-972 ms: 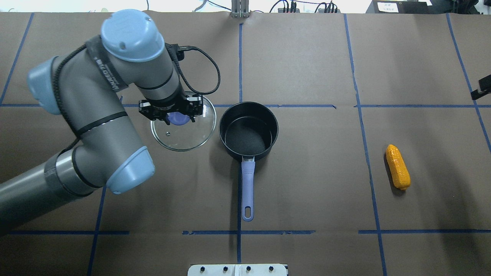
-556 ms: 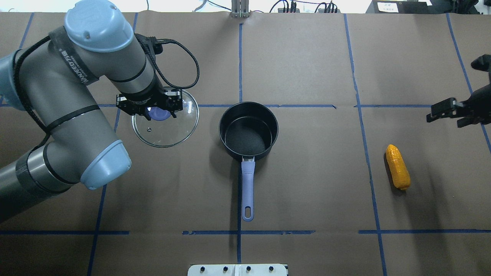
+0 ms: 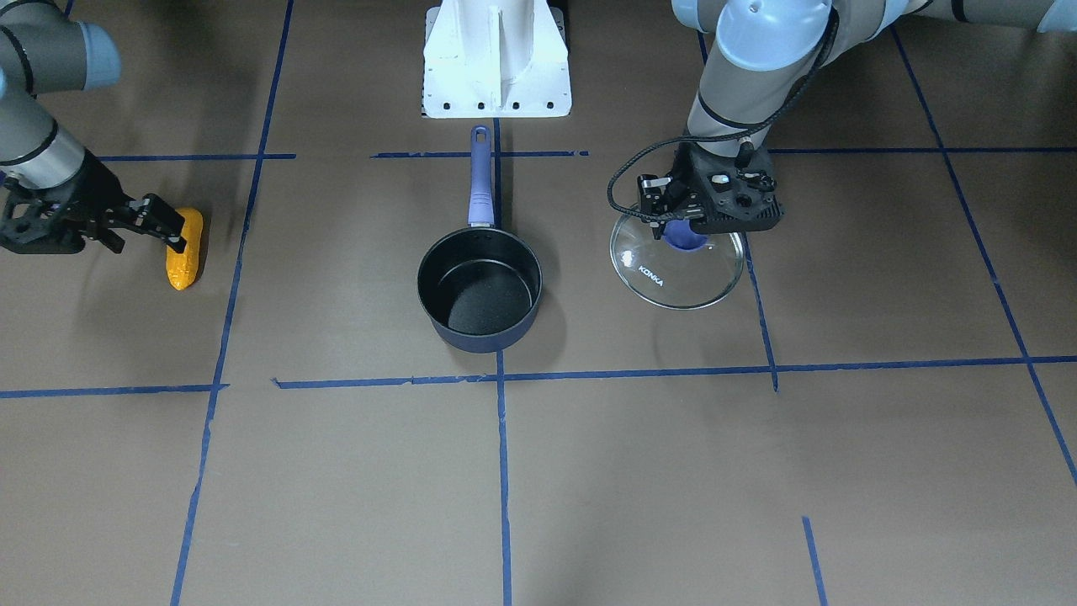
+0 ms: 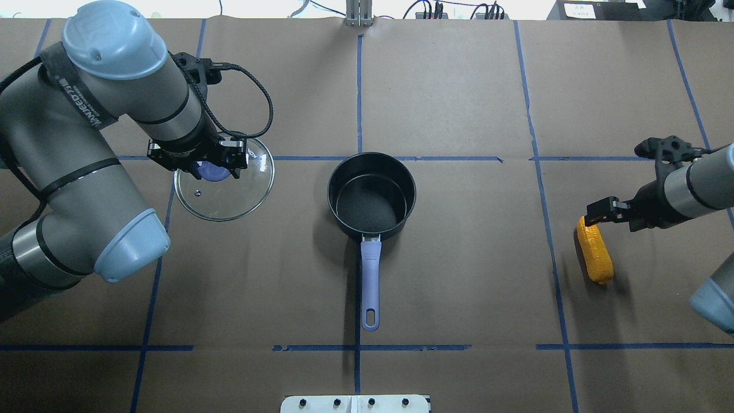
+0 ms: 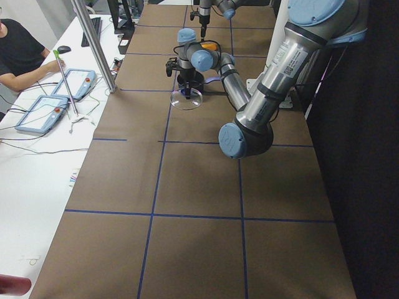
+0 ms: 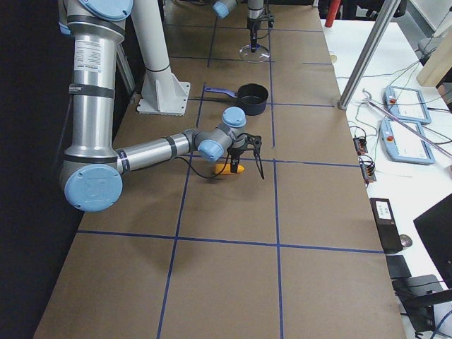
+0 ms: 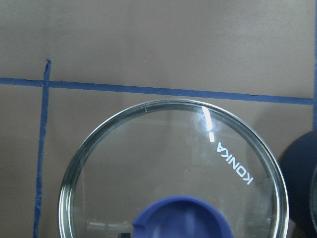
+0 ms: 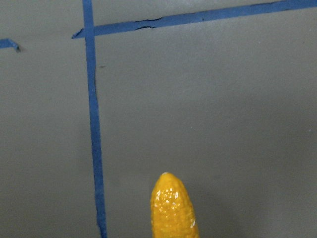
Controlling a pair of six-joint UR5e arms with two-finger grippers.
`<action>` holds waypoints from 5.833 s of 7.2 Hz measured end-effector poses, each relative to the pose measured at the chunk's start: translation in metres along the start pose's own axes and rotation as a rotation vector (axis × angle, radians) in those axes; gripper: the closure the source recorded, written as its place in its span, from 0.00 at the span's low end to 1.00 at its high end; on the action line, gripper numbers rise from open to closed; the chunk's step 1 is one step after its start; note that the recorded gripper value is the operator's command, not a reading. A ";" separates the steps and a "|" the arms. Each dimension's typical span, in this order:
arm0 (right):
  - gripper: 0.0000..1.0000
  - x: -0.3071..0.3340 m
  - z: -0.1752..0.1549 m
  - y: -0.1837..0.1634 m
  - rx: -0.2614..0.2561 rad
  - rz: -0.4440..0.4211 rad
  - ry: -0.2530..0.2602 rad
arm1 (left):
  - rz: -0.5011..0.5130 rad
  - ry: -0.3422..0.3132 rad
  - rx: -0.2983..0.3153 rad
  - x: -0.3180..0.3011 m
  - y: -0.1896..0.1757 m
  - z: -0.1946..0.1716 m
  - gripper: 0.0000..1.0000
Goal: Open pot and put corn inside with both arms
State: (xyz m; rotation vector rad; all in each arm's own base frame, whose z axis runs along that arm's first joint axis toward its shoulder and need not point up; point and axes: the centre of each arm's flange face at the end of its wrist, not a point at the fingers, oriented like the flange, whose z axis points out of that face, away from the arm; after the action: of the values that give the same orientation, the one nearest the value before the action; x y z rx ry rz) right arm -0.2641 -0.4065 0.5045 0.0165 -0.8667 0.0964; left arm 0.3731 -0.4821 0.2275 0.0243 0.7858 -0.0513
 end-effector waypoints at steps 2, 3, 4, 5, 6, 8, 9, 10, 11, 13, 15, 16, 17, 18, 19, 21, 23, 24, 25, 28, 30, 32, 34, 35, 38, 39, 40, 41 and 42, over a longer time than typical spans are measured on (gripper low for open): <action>0.00 -0.011 0.020 0.018 -0.021 -0.036 0.025 | 0.001 -0.015 -0.009 -0.008 -0.002 0.009 0.84; 0.00 -0.011 0.026 0.022 -0.025 -0.043 0.038 | -0.006 -0.026 -0.018 -0.012 -0.003 0.019 0.84; 0.00 -0.009 0.029 0.024 -0.027 -0.044 0.046 | -0.010 -0.025 -0.022 -0.016 -0.004 0.031 0.84; 0.00 -0.007 0.031 0.025 -0.030 -0.043 0.053 | -0.014 -0.010 -0.015 -0.020 -0.007 0.045 0.84; 0.00 -0.005 0.032 0.026 -0.031 -0.042 0.056 | -0.018 0.005 -0.012 -0.021 -0.009 0.060 0.84; 0.00 -0.002 0.037 0.027 -0.038 -0.038 0.066 | -0.015 0.022 -0.018 -0.017 -0.007 0.082 0.84; 0.01 0.000 0.041 0.027 -0.044 -0.036 0.073 | -0.013 0.027 -0.018 -0.016 -0.006 0.084 0.84; 0.01 0.002 0.046 0.027 -0.051 -0.035 0.080 | -0.012 0.029 -0.017 -0.016 -0.005 0.084 0.84; 0.01 0.003 0.049 0.028 -0.056 -0.035 0.084 | -0.012 0.030 -0.017 -0.016 -0.005 0.085 0.84; 0.07 0.003 0.053 0.030 -0.065 -0.038 0.087 | -0.013 0.021 -0.024 -0.019 -0.004 0.091 0.84; 0.79 0.002 0.054 0.032 -0.068 -0.040 0.087 | -0.016 0.008 -0.035 -0.026 0.001 0.099 0.84; 0.96 0.002 0.053 0.032 -0.067 -0.040 0.086 | -0.016 0.006 -0.037 -0.028 0.001 0.100 0.83; 1.00 0.002 0.051 0.032 -0.065 -0.040 0.084 | -0.016 0.005 -0.039 -0.028 0.002 0.101 0.83; 1.00 0.001 0.048 0.032 -0.060 -0.041 0.080 | -0.016 0.003 -0.041 -0.028 0.003 0.103 0.83; 1.00 -0.002 0.041 0.030 -0.049 -0.043 0.069 | -0.013 0.002 -0.047 -0.026 0.006 0.106 0.83; 1.00 -0.008 0.020 0.023 -0.017 -0.039 0.041 | -0.005 -0.004 -0.064 -0.022 0.015 0.114 0.80; 0.99 -0.016 -0.007 0.015 0.018 -0.037 0.000 | 0.004 -0.012 -0.078 -0.020 0.022 0.124 0.80; 0.99 -0.024 -0.024 0.013 0.036 -0.043 -0.028 | 0.007 -0.017 -0.084 -0.020 0.023 0.129 0.80; 0.99 -0.033 -0.038 0.013 0.053 -0.053 -0.055 | 0.008 -0.020 -0.088 -0.020 0.024 0.133 0.80; 0.99 -0.091 -0.068 -0.003 0.087 -0.089 -0.120 | 0.017 -0.021 -0.090 -0.021 0.025 0.136 0.00; 0.99 -0.162 -0.092 -0.023 0.080 -0.078 -0.116 | 0.024 -0.018 -0.089 -0.021 0.024 0.137 0.00; 0.99 -0.237 -0.105 -0.024 0.051 -0.062 -0.119 | 0.024 -0.019 -0.089 -0.022 0.024 0.138 0.00; 0.99 -0.290 -0.095 -0.010 0.046 -0.050 -0.119 | 0.019 -0.016 -0.082 -0.023 0.021 0.134 0.00; 0.99 -0.311 -0.083 -0.004 0.053 -0.047 -0.112 | 0.014 -0.006 -0.080 -0.025 0.016 0.127 0.00; 0.99 -0.373 -0.046 0.002 0.076 -0.040 -0.084 | 0.004 0.055 -0.093 -0.058 -0.002 0.085 0.00; 0.98 -0.392 -0.038 -0.002 0.081 -0.039 -0.078 | 0.041 0.057 -0.083 -0.084 -0.001 0.075 0.00; 0.97 -0.409 -0.029 -0.007 0.084 -0.037 -0.067 | 0.072 0.050 -0.069 -0.113 -0.003 0.066 0.00; 0.83 -0.418 -0.020 -0.011 0.090 -0.036 -0.060 | 0.101 0.042 -0.056 -0.145 -0.007 0.057 0.00; 0.12 -0.423 -0.012 -0.016 0.097 -0.037 -0.065 | 0.124 0.037 -0.050 -0.179 -0.014 0.047 0.00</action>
State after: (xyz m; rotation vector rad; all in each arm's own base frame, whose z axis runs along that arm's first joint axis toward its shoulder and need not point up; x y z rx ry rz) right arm -0.5258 -0.4544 0.1745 0.1266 -0.9256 0.1034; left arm 0.2788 -0.4917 0.3876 0.0269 0.8211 0.0863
